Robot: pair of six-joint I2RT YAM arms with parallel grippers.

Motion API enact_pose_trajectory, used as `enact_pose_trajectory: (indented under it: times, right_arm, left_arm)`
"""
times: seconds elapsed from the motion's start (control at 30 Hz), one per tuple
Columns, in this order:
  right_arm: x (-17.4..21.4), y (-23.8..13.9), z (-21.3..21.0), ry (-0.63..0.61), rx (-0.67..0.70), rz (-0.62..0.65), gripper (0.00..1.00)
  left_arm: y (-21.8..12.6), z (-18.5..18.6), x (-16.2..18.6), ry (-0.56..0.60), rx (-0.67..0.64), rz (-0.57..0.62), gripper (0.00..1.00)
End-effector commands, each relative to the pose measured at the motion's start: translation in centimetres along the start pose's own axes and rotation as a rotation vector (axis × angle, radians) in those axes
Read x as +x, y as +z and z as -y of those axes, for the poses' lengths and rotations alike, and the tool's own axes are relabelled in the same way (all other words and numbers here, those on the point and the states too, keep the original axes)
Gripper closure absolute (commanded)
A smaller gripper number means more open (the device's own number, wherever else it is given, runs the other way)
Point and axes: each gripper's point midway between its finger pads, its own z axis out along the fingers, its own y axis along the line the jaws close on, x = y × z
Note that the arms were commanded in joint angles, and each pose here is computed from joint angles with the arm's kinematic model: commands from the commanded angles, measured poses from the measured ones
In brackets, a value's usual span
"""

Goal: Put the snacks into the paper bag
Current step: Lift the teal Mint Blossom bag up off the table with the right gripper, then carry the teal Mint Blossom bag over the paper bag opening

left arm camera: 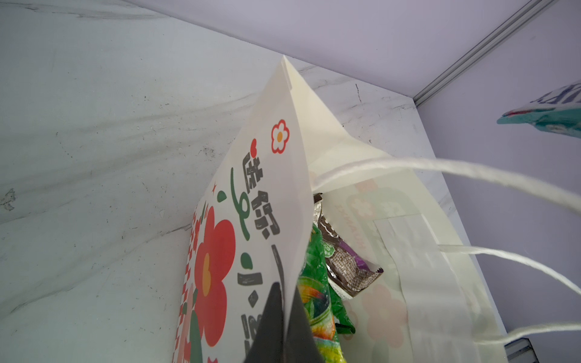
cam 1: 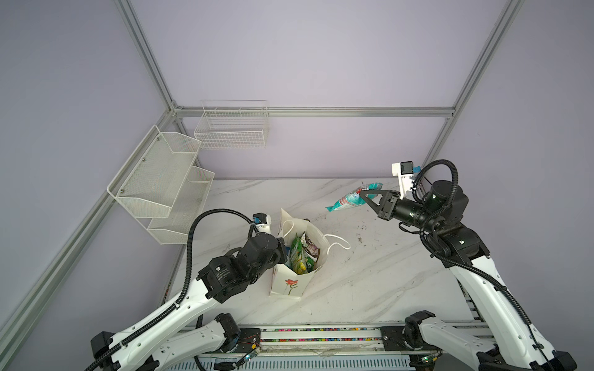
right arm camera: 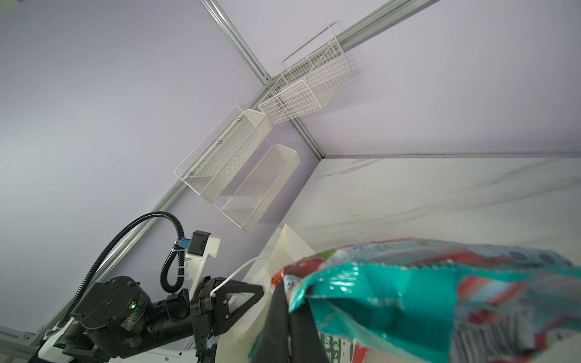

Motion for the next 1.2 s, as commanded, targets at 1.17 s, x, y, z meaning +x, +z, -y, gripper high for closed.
enact_pose_trajectory:
  times: [1.17]
  right_arm:
    - [2.2, 2.5, -11.7, -0.170, -0.280, -0.104, 1.00]
  left_arm:
    - [-2.0, 1.6, -1.9, -0.021, 0.077, 0.023, 1.00]
